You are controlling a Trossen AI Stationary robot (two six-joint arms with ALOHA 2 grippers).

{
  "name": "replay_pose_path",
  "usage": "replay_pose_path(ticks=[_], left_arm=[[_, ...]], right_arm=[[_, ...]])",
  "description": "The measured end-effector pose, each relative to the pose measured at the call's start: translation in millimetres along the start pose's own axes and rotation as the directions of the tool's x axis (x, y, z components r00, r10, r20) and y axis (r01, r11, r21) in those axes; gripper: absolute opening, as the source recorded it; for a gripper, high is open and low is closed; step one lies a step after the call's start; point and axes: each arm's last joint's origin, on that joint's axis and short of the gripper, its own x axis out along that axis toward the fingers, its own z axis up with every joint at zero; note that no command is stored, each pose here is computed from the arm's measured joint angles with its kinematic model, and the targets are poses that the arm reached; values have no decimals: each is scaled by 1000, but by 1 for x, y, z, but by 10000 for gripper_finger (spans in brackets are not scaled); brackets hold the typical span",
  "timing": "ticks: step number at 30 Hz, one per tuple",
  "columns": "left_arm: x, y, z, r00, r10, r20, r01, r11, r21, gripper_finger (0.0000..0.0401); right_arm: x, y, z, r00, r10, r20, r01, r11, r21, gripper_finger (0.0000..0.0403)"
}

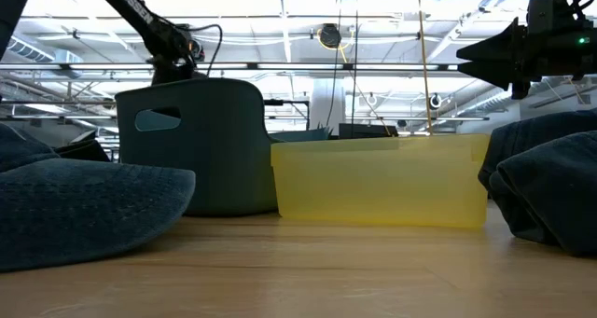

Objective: Pick & Place hat
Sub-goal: Put the top blue cap into the yellow bin

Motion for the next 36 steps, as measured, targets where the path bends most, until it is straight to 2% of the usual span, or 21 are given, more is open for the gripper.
replay_pose_path(ticks=[16,27,36], left_arm=[[-69,20,-35,969,-37,245,53,997,-59,7],[-123,27,-80,884,-35,466,91,991,-98,7],[-153,28,-118,798,-82,597,176,979,-101,7]], right_arm=[[0,0,0,1000,0,-1,0,1000,-1,187],[0,0,0,1000,1,-1,-1,1000,-1,187],[0,0,0,1000,0,-1,0,1000,-1,187]])
